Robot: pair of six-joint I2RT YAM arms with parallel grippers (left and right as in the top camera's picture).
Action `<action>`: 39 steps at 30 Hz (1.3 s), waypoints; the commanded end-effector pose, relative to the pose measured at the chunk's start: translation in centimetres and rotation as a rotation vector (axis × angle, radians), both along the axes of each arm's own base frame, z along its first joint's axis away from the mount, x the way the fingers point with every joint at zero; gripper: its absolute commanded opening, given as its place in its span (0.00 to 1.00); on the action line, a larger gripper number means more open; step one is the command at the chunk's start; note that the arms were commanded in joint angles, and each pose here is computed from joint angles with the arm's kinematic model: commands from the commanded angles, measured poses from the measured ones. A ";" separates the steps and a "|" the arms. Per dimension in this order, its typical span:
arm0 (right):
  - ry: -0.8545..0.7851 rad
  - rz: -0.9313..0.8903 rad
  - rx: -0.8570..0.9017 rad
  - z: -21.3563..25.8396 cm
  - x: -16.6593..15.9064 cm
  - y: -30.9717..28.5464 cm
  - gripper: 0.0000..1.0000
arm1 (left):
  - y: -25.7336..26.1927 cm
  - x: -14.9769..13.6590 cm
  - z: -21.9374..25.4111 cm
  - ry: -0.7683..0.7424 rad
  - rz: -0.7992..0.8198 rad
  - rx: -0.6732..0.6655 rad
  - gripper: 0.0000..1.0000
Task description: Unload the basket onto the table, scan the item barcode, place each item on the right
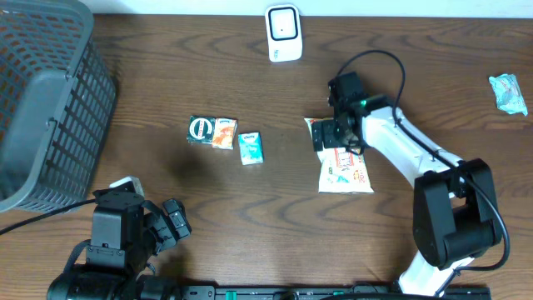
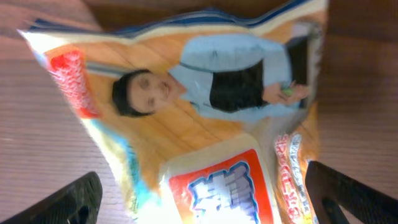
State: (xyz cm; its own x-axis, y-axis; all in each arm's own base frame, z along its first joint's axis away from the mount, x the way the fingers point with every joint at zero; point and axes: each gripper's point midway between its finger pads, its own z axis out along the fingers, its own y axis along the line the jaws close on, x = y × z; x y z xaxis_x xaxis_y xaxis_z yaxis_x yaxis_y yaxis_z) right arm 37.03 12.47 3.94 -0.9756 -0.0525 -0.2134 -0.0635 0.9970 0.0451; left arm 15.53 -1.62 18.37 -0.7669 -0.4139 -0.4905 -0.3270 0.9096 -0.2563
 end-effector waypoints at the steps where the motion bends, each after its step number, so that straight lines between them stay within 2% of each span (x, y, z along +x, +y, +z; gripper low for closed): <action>1: -0.093 0.004 0.053 5.5 2.1 1.0 0.99 | 0.2 -0.1 -0.1 0.000 0.006 0.009 0.98; 2: -0.092 0.005 0.055 6.4 2.1 1.0 0.98 | 0.2 -0.1 -0.1 0.000 0.006 0.008 0.98; 6: -0.089 -0.001 0.032 7.0 1.9 0.5 0.32 | 0.2 -0.1 -0.1 0.000 0.006 0.008 0.98; 7: -0.084 -0.004 0.019 6.6 1.8 0.3 0.22 | 0.2 -0.1 -0.1 0.000 0.006 0.008 0.98; 8: -0.081 -0.007 0.007 6.4 1.7 0.1 0.20 | 0.2 -0.1 -0.1 0.000 0.006 0.008 0.98; 19: -0.076 -0.017 -0.038 0.2 0.4 -1.2 0.22 | 0.2 -0.1 -0.1 0.000 0.006 0.008 0.98; 24: -0.074 -0.014 -0.023 -2.6 -0.8 -1.3 0.29 | 0.2 -0.1 -0.1 0.000 0.006 0.008 0.98; 25: -0.068 -0.013 -0.025 -2.9 -1.1 -1.4 0.33 | 0.2 -0.1 -0.1 0.000 0.006 0.008 0.98; 28: -0.059 -0.012 -0.024 -3.0 -1.4 -1.4 0.56 | 0.2 -0.1 -0.1 0.000 0.006 0.008 0.97; 33: -0.053 0.008 0.063 -1.4 -1.0 0.3 0.84 | 0.2 -0.1 -0.1 0.000 0.006 0.008 0.98; 39: -0.051 0.008 0.070 3.6 -0.3 0.7 0.87 | 0.2 -0.1 -0.1 0.000 0.006 0.009 0.98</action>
State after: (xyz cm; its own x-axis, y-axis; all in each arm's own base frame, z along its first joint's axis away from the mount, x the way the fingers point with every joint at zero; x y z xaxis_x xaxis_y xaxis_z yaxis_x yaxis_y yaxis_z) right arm 35.34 12.03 3.43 -0.9766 -0.0506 -0.2092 -0.0651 0.9959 0.0630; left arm 15.52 -1.62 18.36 -0.7671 -0.4139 -0.4902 -0.3271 0.9096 -0.2561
